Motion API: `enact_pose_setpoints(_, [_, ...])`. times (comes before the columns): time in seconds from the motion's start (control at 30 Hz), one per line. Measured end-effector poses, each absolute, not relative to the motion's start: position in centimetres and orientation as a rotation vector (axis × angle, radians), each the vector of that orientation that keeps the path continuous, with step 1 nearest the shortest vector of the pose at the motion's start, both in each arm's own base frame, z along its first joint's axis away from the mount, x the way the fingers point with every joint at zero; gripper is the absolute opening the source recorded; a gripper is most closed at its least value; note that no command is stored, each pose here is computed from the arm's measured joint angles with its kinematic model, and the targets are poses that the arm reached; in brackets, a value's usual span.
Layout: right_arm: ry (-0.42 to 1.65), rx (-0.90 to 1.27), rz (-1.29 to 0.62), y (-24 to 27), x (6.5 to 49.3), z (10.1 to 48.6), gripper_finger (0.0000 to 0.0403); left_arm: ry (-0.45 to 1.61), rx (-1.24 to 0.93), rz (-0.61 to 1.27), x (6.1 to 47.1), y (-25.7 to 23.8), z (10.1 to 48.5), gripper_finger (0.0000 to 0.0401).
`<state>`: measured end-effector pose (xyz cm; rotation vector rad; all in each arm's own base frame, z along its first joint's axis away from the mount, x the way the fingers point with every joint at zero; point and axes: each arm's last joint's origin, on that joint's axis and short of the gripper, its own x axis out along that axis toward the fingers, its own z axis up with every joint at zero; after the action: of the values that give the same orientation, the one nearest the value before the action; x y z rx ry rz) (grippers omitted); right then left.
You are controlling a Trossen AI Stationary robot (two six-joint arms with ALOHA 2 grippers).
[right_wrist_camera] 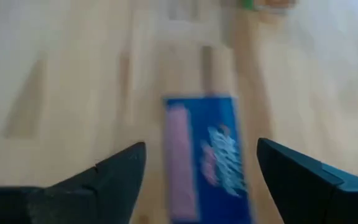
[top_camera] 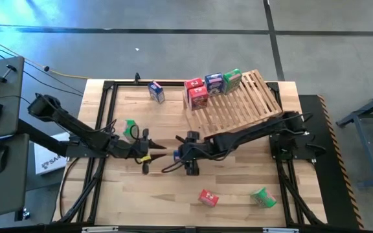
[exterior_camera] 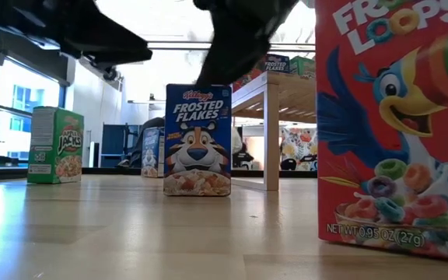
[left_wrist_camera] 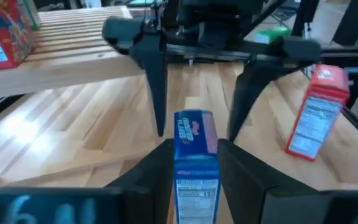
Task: Stack cereal on shelf
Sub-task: Put the bottom blue cereal box on the shelf aligned with the other blue cereal box
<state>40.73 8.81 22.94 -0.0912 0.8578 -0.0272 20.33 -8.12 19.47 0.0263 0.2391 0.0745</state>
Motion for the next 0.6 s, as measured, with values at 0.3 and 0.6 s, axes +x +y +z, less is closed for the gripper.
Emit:
enact_pose_setpoints(0.3, [0.912,-0.031,-0.004,7.96,40.94,22.02,0.0289,0.21,0.071,0.075,20.18,-8.3,19.87,0.0089])
enact_pose_setpoints(0.6, [0.918,-0.008,0.037,7.88,41.03,21.88,0.0213,0.21,0.082,0.08,20.18,-8.28,19.88,0.0078])
